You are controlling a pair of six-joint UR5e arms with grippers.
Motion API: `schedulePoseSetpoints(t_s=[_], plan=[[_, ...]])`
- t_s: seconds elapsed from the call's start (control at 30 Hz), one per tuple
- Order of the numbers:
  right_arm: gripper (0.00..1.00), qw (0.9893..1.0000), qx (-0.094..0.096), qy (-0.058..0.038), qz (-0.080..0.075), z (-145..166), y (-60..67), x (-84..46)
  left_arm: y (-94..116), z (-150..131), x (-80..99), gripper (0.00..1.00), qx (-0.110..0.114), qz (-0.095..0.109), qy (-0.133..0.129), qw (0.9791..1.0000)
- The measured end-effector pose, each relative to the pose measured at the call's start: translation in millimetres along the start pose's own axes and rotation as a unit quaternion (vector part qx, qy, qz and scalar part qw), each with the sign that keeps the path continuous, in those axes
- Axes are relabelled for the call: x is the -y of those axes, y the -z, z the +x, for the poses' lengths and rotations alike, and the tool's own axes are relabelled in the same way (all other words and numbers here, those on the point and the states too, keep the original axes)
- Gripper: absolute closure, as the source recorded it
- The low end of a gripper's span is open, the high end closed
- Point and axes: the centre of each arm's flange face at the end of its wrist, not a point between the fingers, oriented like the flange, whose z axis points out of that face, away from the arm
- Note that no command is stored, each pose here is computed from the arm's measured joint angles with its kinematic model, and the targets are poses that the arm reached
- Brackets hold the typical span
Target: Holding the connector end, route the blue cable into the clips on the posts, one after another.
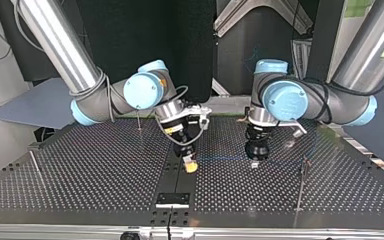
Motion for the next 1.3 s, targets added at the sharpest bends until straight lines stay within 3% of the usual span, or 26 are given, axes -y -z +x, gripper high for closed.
schedulePoseSetpoints(t_s=[0.4, 0.73, 1.1, 1.3], plan=[[1.0, 0.9993, 0.035, 0.0069, -0.007, -34.4, 13.0, -9.2, 4.1, 22.7, 18.7, 1.0, -0.023, -0.005, -0.013, 0.9996], [1.0, 0.9971, 0.072, 0.0156, -0.021, -75.0, 30.7, -26.3, 6.5, 49.2, 30.5, 1.0, -0.05, -0.022, -0.038, 0.9978], [1.0, 0.9964, 0.077, 0.0119, -0.032, -106.8, 41.6, -42.5, 12.3, 110.8, 56.7, 1.0, -0.091, -0.022, -0.062, 0.9937], [1.0, 0.9937, 0.105, 0.0177, -0.037, -152.9, 49.5, -50.8, 24.2, 136.4, 59.2, 1.0, -0.096, -0.02, -0.063, 0.9932]])
